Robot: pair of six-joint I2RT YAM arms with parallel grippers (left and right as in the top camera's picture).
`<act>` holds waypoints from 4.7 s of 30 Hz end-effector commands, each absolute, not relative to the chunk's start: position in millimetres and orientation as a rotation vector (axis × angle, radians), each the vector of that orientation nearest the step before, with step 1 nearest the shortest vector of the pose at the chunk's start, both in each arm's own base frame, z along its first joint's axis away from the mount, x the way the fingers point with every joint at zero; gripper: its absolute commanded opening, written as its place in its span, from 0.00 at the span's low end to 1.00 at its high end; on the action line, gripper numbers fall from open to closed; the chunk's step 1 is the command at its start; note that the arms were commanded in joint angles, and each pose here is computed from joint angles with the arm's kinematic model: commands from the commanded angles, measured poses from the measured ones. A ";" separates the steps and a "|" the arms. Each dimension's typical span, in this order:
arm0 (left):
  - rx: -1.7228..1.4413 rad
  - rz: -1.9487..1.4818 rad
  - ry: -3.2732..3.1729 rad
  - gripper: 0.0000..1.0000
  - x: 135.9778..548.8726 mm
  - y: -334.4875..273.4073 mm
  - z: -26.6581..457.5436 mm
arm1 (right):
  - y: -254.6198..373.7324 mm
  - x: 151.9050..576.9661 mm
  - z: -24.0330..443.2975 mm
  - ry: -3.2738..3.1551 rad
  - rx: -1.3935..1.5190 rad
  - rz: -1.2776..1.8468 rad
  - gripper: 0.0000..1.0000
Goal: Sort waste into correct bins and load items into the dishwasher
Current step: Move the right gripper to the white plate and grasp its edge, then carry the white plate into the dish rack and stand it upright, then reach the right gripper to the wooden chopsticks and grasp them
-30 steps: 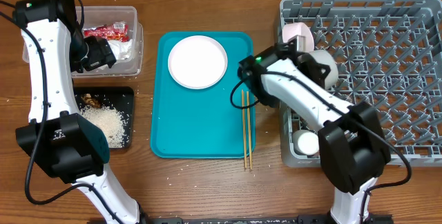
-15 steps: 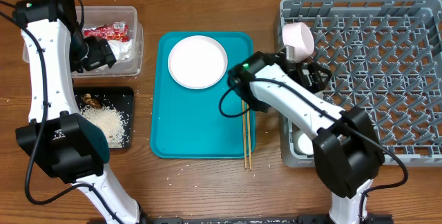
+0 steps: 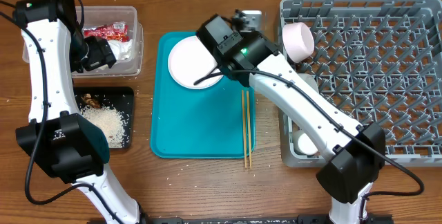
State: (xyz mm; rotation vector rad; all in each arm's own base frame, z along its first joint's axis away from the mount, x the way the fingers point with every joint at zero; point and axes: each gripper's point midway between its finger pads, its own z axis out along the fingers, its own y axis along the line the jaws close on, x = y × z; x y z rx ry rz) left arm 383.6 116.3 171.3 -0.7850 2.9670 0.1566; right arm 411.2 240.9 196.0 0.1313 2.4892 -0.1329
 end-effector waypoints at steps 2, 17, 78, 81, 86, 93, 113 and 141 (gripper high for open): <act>-0.798 0.168 2.936 1.00 383.9 117.0 179.7 | 297.8 402.9 150.4 2.624 0.021 0.227 0.88; -0.798 0.168 2.936 1.00 383.9 117.0 179.7 | 315.8 402.6 19.3 2.757 0.143 0.286 0.61; -0.798 0.167 2.935 1.00 384.0 117.0 179.7 | -62.5 398.9 298.8 2.120 0.434 -1.259 0.04; -0.798 0.168 2.935 1.00 384.0 117.0 179.7 | -63.8 406.2 283.4 2.138 0.428 -1.283 0.04; -0.798 0.168 2.935 1.00 384.0 117.0 179.7 | -67.3 416.9 260.9 2.179 0.428 -1.290 0.04; -0.799 0.168 2.935 1.00 384.0 117.2 179.7 | -59.0 427.7 212.8 2.352 0.407 -1.171 0.04; -0.798 0.168 2.936 1.00 383.9 117.0 179.7 | 92.7 384.3 274.7 2.712 0.129 -0.101 0.88; -0.798 0.168 2.935 1.00 384.0 117.0 179.7 | 235.8 273.6 43.8 3.054 0.038 0.143 0.67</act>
